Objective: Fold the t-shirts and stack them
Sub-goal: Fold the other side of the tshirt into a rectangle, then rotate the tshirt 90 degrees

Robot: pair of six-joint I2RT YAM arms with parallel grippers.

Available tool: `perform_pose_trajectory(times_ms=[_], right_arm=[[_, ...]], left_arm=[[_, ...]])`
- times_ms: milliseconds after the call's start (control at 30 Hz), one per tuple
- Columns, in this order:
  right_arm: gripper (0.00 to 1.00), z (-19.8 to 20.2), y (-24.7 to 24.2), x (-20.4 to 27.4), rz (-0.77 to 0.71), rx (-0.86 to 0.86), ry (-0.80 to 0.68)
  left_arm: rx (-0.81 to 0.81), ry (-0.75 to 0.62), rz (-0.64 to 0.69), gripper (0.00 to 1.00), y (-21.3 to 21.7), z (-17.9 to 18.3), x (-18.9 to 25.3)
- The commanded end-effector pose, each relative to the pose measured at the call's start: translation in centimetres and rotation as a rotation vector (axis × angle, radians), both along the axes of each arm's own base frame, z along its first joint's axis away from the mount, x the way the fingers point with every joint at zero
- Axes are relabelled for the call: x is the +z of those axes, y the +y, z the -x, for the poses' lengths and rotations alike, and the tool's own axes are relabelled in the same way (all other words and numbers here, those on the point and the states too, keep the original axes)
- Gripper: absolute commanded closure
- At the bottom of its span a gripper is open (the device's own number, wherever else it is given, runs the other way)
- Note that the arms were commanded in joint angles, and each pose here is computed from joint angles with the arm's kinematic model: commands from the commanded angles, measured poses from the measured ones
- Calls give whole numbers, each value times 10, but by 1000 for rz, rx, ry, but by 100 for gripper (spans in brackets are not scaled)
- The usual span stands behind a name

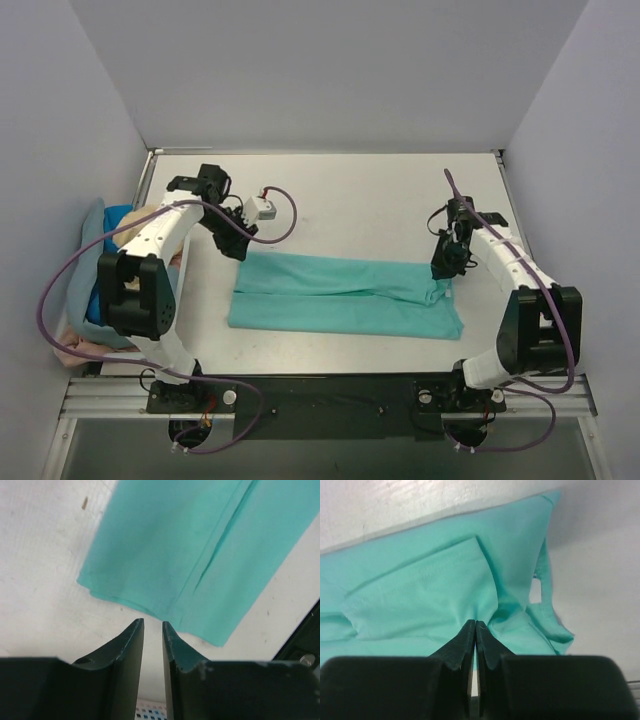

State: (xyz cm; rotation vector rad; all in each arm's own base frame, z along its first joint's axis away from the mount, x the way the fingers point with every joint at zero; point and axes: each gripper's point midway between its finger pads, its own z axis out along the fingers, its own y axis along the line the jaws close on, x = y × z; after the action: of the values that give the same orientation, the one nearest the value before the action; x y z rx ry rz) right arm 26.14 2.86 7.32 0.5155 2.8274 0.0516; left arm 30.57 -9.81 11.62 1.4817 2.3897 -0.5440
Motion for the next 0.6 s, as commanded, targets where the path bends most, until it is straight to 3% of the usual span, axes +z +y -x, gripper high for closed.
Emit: perform_pose_trajectory(times_ms=[0,167,300,567], right_arm=[[100,-13,-8,-17,-33,-96,40],[100,-26,-22,-55,-27,-158,104],[100,-36,-33,-76,-9,-190,165],[100,-102,-31,-76,-53,-178,129]], left_arm=[[131,-69,30,70,-34,-29,-18],[147,-103,-70,69,-33,-24,-67],[110,-32,-183,70,-9,3,-93],[35,36,-166,69,1,59,-80]])
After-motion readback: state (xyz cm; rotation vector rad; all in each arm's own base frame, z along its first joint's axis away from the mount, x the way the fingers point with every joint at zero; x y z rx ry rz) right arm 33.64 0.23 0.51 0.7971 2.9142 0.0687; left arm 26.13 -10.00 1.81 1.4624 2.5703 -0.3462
